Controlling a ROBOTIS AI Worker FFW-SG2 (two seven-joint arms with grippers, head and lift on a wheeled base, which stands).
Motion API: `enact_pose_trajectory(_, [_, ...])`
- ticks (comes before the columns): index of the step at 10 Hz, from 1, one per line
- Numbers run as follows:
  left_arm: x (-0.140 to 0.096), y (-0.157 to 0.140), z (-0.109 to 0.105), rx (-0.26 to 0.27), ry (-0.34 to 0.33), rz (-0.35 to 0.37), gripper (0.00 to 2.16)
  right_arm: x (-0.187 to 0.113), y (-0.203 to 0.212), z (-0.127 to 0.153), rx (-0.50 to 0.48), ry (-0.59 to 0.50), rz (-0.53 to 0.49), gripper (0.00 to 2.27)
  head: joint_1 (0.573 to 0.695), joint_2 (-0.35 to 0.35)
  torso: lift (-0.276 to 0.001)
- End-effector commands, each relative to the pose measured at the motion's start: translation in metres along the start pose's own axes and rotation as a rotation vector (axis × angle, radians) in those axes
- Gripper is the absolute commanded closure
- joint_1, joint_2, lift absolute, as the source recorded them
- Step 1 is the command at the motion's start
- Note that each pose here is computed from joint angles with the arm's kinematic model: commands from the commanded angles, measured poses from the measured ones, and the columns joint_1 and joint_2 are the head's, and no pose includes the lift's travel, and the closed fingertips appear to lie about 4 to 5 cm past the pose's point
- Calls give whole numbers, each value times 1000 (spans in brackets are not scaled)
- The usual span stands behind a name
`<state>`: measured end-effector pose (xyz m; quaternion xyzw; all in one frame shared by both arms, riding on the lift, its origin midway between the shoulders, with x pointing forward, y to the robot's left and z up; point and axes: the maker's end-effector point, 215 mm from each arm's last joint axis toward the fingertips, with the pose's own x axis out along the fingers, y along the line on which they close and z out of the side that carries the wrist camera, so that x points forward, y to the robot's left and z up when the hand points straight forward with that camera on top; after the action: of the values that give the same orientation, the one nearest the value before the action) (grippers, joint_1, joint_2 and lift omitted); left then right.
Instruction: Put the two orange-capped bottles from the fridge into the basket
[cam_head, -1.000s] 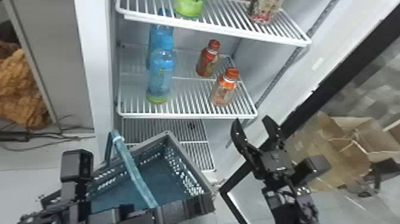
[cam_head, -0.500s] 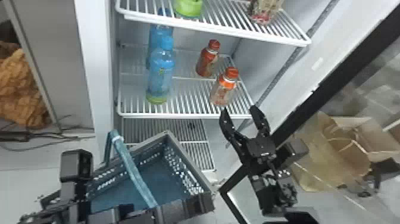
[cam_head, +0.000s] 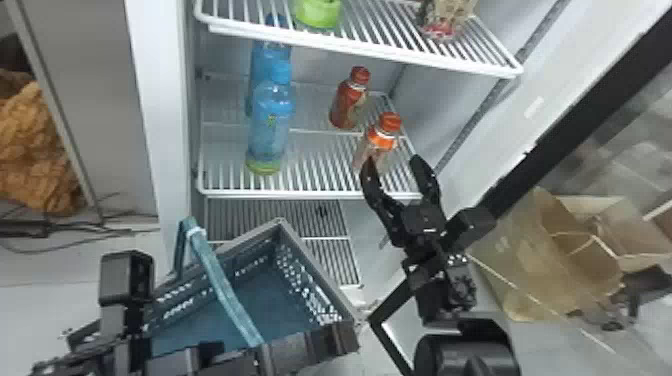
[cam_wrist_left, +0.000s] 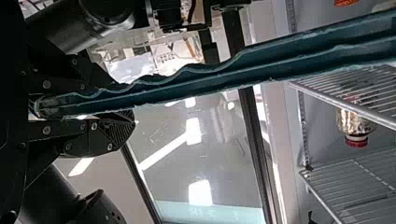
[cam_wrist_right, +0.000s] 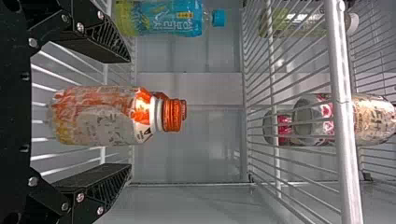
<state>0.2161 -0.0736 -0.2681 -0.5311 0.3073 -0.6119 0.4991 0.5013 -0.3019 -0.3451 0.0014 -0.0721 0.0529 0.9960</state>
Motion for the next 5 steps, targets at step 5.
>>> enact_pose_trajectory(5, [0,-1,1,2,-5,-3,1157,38,-7,6,-19,-36,-22,280,695,-350,-235])
